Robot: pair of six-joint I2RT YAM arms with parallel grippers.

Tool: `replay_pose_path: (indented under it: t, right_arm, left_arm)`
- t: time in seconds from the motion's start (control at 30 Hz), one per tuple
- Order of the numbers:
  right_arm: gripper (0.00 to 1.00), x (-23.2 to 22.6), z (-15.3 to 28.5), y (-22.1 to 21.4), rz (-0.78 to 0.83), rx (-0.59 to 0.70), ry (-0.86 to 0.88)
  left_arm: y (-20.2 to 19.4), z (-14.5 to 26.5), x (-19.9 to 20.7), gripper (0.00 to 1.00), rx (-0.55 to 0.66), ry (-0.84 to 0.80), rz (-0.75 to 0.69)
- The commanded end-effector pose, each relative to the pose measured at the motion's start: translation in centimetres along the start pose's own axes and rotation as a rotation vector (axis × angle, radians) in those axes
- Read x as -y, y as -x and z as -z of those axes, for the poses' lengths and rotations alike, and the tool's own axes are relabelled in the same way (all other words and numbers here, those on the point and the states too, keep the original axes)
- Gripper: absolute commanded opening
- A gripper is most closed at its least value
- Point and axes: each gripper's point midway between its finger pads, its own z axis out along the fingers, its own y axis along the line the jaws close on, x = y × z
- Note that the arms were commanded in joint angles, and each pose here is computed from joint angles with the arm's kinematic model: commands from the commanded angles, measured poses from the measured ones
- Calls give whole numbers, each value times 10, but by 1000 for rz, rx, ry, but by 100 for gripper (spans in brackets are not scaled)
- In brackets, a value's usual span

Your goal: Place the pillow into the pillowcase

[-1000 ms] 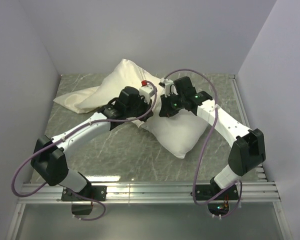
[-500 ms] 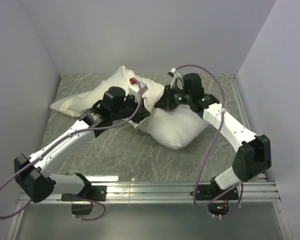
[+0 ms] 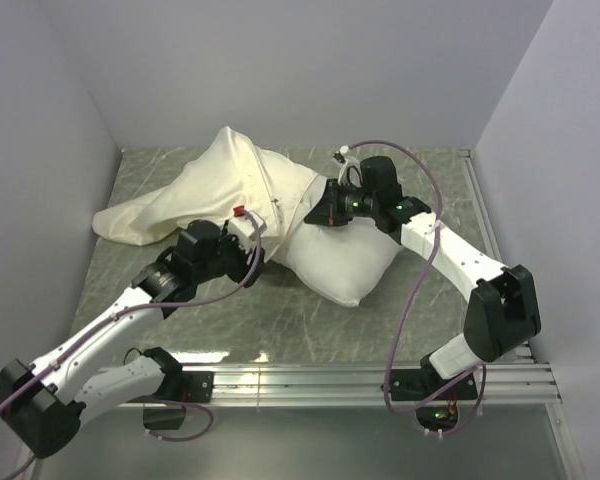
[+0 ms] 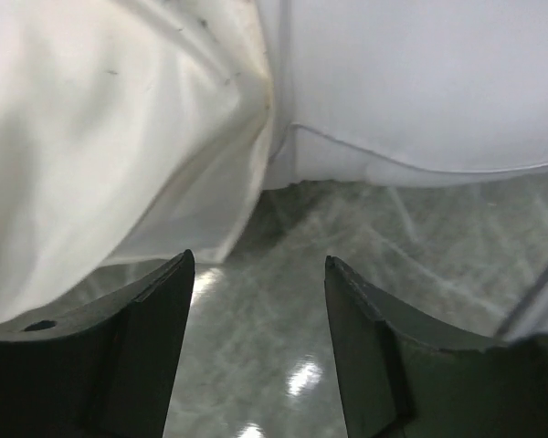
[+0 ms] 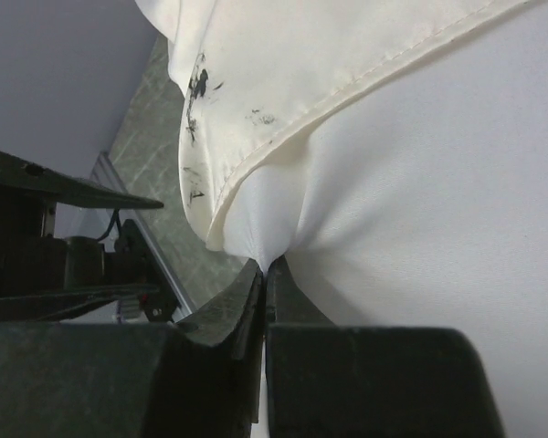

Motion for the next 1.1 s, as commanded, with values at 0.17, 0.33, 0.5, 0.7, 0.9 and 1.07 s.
replay_pose_path:
  t: [0.17, 0.33, 0.5, 0.7, 0.9, 1.07]
  right_arm:
    - [0, -34, 4, 49, -46, 102, 139]
    - [0, -41, 7, 55, -106, 96, 187]
    - [0, -46, 9, 55, -115, 90, 216]
    - [0, -47, 7, 54, -123, 88, 233]
    - [0, -49, 6, 59, -122, 97, 240]
    - [0, -45, 0, 60, -118, 102, 221]
  left_arm:
    - [-56, -14, -44, 74, -128, 191, -186]
    - [-56, -37, -69, 73, -137, 329, -146]
    - [-44, -50, -73, 47, -84, 347, -127]
    - [-24, -60, -51, 0, -42, 227, -70]
    - [3, -47, -10, 0, 29, 52, -81]
    - [36, -24, 48, 0, 98, -140, -91]
